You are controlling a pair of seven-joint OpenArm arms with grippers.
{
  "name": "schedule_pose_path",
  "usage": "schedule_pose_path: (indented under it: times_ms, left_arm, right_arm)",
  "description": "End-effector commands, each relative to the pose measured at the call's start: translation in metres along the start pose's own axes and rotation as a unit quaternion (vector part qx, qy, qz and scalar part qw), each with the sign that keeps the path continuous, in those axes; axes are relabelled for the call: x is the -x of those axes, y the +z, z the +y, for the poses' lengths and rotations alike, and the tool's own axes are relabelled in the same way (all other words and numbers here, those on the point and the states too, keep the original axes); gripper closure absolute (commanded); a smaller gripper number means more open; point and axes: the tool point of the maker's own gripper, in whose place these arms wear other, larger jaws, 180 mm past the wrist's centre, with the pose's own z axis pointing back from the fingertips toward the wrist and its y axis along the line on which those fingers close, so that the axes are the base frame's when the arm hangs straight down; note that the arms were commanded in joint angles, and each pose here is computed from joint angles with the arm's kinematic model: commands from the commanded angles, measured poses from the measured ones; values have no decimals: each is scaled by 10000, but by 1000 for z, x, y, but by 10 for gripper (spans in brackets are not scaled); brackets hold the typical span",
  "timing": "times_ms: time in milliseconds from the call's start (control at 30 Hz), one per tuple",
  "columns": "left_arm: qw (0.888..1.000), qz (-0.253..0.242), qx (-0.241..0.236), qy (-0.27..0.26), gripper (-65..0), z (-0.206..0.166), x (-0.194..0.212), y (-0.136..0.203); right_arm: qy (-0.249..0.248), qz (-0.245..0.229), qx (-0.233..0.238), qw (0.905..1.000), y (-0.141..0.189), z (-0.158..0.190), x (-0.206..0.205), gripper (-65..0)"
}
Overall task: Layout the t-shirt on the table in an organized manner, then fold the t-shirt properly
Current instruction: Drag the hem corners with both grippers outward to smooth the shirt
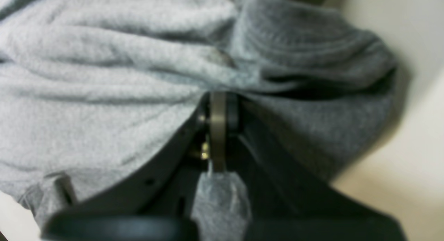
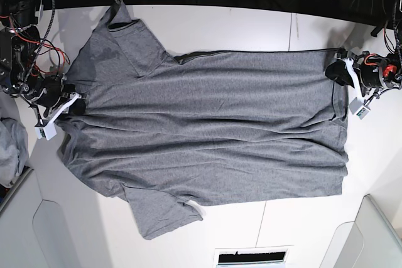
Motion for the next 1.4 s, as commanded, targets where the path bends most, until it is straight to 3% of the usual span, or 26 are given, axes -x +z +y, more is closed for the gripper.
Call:
schedule_pose_path:
  times_ms: [0,400,600,767,867,1033,1167,1367]
  left_arm:
    - [9998,-110,-138,-65,-228,13,-11,13]
    - [9916,194,-1238,327,-228,65,0,38]
    - [9876,-191,-1422,635,-228,76,-16,51]
    - [9912,-855,-822,585,-228,58,-48,63]
    - [9919,-1152,-203,487,-228,38,-61,67]
    - [9854,-1258,601,976,-228,10,-58,67]
    - [9863,-987,670,1142,-228,5,-32,61]
    - [9834,-851,640,1470,-228,5,1,64]
  right_arm:
    - [50,-211,76,9997,6,-6,-19,0]
    - [72,-195,93,9997,6,-7,-18,0]
    - [56,-211,80,9997,6,-7,-19,0]
    - [-60,-567,-146,9983,17,-4,-40,0]
    - [-14,-889,-142,9959,33,-7,-64,0]
    - [-158,-1083,-118,9939,72,-15,-92,0]
    - [-421,-1052,-12,9936,99,-40,-78,0]
    - [-828,-443,92,9955,123,-67,-4,0]
